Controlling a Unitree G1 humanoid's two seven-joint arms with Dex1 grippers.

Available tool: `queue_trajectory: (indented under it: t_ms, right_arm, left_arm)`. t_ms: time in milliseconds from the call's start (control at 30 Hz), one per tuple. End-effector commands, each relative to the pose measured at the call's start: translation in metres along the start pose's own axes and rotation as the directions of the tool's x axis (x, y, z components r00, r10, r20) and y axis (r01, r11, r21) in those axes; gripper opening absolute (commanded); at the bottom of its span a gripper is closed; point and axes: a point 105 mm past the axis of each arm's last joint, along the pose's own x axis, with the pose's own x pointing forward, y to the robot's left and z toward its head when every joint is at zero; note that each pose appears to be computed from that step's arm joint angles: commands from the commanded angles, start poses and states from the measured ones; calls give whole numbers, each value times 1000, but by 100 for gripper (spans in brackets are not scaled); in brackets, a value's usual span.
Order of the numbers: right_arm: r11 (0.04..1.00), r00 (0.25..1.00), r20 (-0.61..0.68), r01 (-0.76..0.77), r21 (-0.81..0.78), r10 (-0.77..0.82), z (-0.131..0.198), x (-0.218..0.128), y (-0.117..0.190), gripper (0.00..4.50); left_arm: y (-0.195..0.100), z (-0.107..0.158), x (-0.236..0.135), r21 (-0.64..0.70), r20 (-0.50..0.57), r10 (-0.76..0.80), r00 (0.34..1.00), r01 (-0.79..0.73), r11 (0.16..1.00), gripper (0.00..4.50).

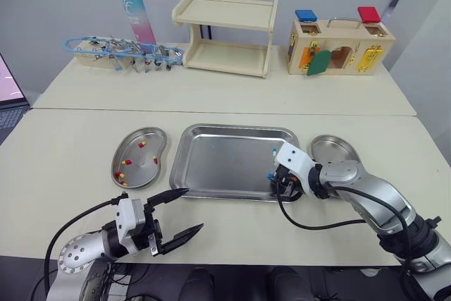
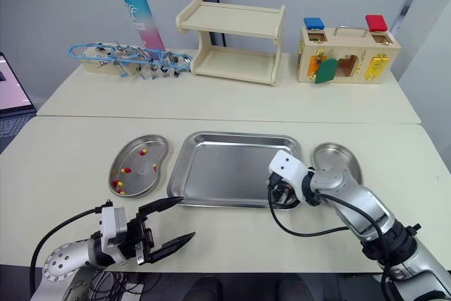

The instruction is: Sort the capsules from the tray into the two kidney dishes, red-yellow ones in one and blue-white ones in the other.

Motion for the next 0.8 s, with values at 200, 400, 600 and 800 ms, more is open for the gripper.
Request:
queue_trajectory:
  t_ms: [200,400,600,800]
  right_arm:
    - [993,997,66,-17,-116,25,14,-9,-2,1]
    - [987,991,121,-39,-159,59,20,-47,-9,1]
    - [992,998,-2,65,-111,-66,-22,-101,-39,1]
    - [982,967,-172,187,-15,-187,-69,-133,-61,1]
  left_arm:
    - [-2,11,5,26,18,-21,1000,20,999,450]
    - [-8,22,12,32,35,-90,995,89,996,450]
    - [-18,32,21,27,42,-249,968,248,968,450]
    - [-22,39,40,40,96,-341,935,338,940,450]
